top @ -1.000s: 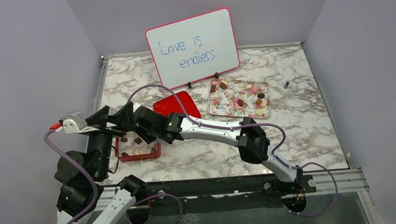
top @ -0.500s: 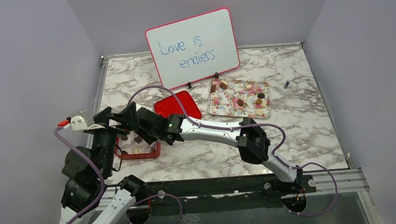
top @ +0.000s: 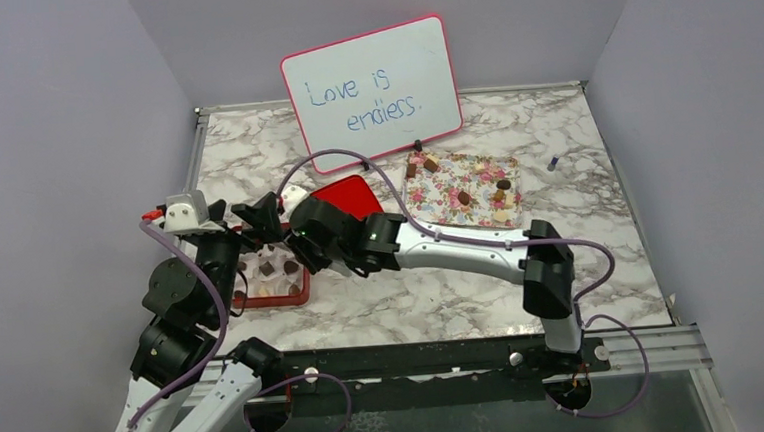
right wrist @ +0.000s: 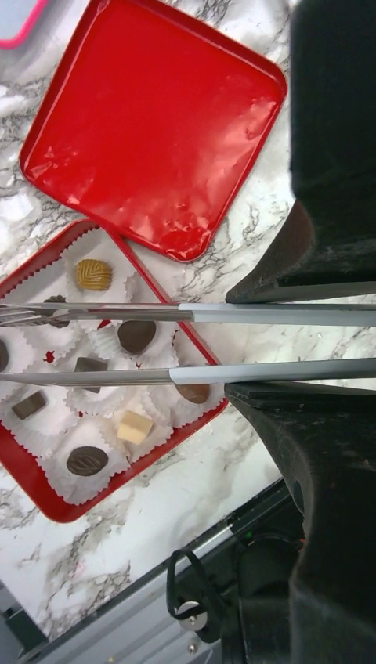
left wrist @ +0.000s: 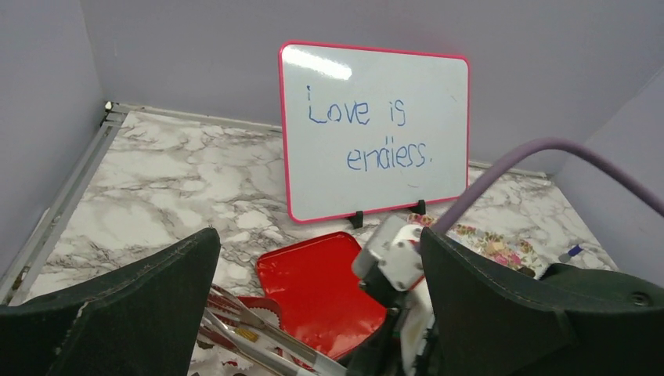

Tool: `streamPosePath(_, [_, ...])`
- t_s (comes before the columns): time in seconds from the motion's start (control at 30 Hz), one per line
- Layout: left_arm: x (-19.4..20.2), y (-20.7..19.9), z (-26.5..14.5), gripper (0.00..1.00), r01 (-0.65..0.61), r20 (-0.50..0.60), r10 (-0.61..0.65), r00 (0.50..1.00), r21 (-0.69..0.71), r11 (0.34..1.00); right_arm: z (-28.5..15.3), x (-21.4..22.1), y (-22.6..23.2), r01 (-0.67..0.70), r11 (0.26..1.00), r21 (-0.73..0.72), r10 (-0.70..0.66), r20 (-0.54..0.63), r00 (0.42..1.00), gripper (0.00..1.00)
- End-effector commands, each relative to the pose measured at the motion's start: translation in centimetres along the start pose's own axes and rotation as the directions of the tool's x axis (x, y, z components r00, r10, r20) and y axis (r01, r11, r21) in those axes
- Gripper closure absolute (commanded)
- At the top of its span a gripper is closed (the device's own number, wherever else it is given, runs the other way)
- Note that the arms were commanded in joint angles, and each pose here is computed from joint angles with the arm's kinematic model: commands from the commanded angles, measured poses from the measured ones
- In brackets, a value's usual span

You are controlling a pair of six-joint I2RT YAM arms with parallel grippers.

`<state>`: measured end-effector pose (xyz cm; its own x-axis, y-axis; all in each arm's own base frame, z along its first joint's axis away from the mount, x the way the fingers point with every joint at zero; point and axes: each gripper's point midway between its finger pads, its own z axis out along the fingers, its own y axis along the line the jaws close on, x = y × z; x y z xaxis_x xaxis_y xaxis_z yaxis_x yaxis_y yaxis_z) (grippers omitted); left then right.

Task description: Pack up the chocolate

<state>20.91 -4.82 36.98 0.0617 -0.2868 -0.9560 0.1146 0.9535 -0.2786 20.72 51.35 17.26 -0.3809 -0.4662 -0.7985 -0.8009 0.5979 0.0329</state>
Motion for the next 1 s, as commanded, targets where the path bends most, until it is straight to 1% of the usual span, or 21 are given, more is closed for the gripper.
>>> streamPosePath(0.0, [0.2, -0.9, 0.5, 0.01, -0.008, -0.014, 0.009, 1.0, 0.036, 0.999, -3.7, -2.7, -1.0, -0.07, 0.997, 0.024, 0.067, 0.122, 0.99, 0.6])
streamPosePath(0.13, [1.6, -0.9, 1.0, 0.01, -0.014, -0.047, 0.015, 0.999, 0.026, 1.0, -6.0, -0.8, -3.4, -0.084, 0.99, 0.113, 0.072, 0.112, 0.991, 0.6])
streamPosePath(0.27, [3.0, -0.5, 1.6, 0.01, -0.042, -0.075, 0.042, 0.996, 0.004, 0.999, -8.2, 2.5, -6.2, -0.096, 0.969, 0.227, 0.084, 0.062, 0.994, 0.6])
streamPosePath(0.4, [4.2, 0.1, 2.0, 0.01, -0.077, -0.099, 0.075, 0.992, -0.018, 0.997, -10.4, 7.1, -8.2, -0.123, 0.941, 0.316, 0.142, -0.039, 0.989, 0.6])
streamPosePath(0.57, [6.0, 0.3, 2.6, 0.01, -0.102, -0.125, 0.098, 0.987, -0.024, 0.994, -13.0, 12.7, -9.8, -0.137, 0.909, 0.393, 0.215, -0.163, 0.963, 0.6])
streamPosePath(0.63, [6.6, 0.2, 2.8, 0.01, -0.107, -0.136, 0.103, 0.985, -0.02, 0.994, -13.8, 14.2, -10.1, -0.127, 0.908, 0.4, 0.221, -0.2, 0.954, 0.6])
streamPosePath(0.73, [6.9, 0.0, 3.1, 0.01, -0.112, -0.143, 0.109, 0.984, -0.013, 0.994, -14.4, 16.2, -9.6, -0.099, 0.933, 0.345, 0.195, -0.255, 0.947, 0.59])
streamPosePath(0.83, [6.6, 0.0, 3.1, 0.01, -0.122, -0.14, 0.119, 0.983, -0.012, 0.992, -14.8, 17.2, -9.0, -0.076, 0.954, 0.289, 0.165, -0.298, 0.94, 0.59])
streamPosePath(0.97, [6.4, 0.2, 2.9, 0.01, -0.119, -0.127, 0.116, 0.985, -0.013, 0.993, -15.1, 18.3, -9.1, -0.027, 0.962, 0.271, 0.125, -0.353, 0.927, 0.57])
